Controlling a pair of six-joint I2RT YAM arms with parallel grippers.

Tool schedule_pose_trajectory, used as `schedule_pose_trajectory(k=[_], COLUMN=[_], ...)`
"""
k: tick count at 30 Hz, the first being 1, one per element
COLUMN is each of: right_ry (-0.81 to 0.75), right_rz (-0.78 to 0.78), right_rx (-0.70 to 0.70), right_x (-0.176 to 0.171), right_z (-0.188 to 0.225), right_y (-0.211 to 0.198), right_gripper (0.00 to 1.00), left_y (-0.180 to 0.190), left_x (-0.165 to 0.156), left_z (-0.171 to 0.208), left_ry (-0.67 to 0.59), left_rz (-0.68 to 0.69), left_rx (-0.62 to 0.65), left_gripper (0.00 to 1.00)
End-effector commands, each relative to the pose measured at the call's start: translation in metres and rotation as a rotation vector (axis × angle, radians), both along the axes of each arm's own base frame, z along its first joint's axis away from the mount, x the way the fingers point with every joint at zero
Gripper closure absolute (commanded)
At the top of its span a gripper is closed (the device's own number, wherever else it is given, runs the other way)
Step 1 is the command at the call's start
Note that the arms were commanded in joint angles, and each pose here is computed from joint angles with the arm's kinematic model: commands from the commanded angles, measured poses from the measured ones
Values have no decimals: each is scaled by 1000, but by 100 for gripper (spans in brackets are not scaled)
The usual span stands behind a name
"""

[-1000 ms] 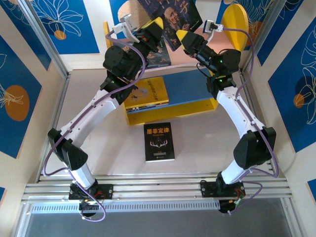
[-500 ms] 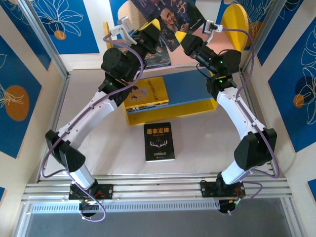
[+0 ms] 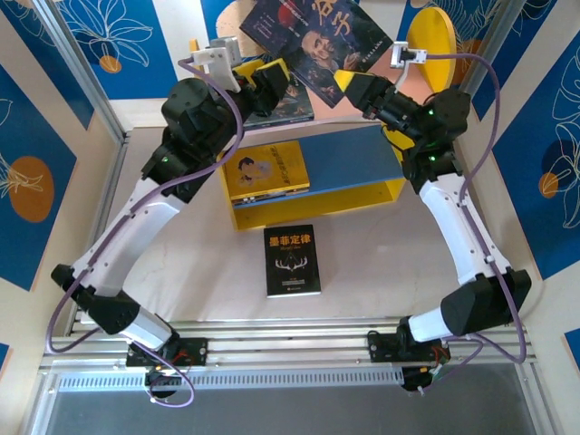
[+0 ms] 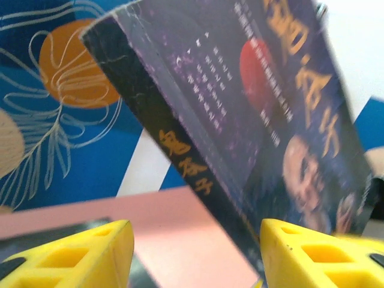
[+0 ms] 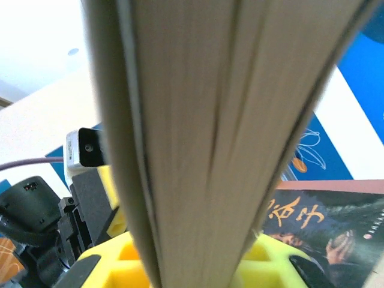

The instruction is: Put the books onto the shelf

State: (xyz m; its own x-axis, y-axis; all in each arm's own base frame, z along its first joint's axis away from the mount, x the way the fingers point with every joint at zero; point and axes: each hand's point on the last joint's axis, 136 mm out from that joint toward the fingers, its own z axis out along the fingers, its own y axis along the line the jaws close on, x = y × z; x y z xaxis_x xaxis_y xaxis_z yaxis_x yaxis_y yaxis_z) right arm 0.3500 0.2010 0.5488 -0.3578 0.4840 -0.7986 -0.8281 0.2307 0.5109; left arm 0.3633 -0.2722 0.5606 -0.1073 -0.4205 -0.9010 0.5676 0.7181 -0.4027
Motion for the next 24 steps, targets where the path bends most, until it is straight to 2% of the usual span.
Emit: schedule_pose_trajectory(k=[1,4,10,17,24], right_ry=[-109,-124,-132,-138,-130], right_rz=[-34,-37,-26,-10,20], right_rx=[-62,-100,-164,-217,-248], right_x=[-22,-29,-42,-57,-64], right_z=[12,8,-5,-18,-24], right_y=[-8,-10,-11,-11,-9], right_gripper=[100,100,100,100,100], left_y=[19,29,39,44,34], left_x=[-14,-26,-40,-29,-17], left_z=[-32,-39,-30,-42,-48], left_ry=[99,116,116,198,218], left_rz=[1,-29,-118,-240,-338], left_rx=[180,219,199,164,161], left_gripper=[42,40,37,35,34])
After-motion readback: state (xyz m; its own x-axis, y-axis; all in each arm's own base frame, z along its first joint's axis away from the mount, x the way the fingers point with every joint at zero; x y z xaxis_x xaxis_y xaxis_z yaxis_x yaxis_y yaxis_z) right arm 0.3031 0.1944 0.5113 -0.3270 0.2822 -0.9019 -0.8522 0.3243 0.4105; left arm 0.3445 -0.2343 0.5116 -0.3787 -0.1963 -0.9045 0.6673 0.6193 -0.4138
